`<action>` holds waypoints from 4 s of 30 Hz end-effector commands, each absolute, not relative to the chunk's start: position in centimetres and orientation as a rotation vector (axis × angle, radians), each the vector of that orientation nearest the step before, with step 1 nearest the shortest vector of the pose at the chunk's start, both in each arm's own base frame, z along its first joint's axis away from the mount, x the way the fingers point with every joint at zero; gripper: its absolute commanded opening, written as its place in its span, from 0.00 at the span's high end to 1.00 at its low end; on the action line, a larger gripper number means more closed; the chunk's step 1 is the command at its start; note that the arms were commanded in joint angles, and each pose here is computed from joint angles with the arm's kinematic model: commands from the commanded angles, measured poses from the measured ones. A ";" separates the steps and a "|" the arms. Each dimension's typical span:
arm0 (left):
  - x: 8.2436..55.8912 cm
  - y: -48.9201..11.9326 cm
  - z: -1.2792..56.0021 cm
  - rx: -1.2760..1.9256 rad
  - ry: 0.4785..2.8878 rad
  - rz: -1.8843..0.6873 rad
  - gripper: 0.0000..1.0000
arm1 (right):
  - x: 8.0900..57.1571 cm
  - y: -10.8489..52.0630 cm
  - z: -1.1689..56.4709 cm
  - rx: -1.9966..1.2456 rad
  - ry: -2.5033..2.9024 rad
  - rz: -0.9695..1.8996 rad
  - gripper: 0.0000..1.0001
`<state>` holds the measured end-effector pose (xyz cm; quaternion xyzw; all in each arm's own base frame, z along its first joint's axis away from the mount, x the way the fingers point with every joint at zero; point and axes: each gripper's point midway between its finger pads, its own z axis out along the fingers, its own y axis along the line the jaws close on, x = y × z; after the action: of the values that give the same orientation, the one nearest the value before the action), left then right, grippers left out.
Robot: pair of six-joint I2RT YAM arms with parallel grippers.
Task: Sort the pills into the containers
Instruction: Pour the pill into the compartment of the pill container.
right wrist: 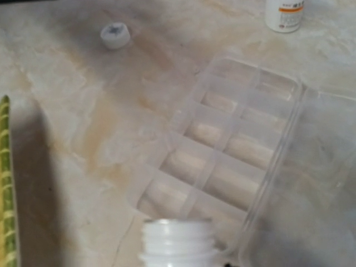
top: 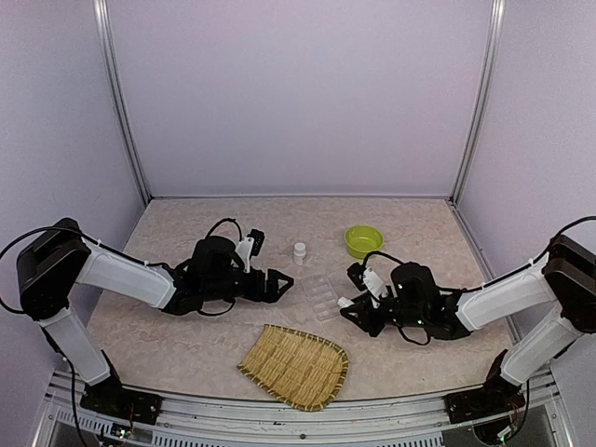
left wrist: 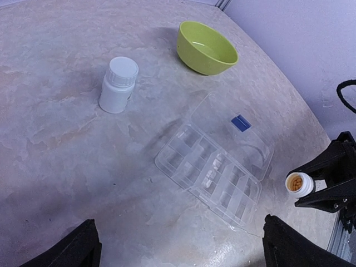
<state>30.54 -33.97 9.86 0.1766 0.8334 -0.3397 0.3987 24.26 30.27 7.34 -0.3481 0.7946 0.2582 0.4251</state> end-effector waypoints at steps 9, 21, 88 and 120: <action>30.4 -34.0 10.9 0.451 2.072 -0.887 0.01 | 26.0 30.6 6.3 -0.905 2.044 0.589 0.77; 30.6 -33.9 10.4 0.448 2.086 -0.884 0.01 | 26.2 30.1 5.2 -0.930 2.089 0.585 0.77; 30.8 -33.6 10.4 0.440 2.089 -0.877 0.01 | 25.5 30.1 6.2 -0.989 2.242 0.524 0.75; 30.9 -33.5 10.3 0.439 2.091 -0.876 0.01 | 25.3 30.2 3.9 -1.054 2.361 0.412 0.74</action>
<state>30.92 -33.63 9.92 0.1726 0.8332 -0.3405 0.4002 25.42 30.02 4.25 -0.3830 0.8683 0.1626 0.2702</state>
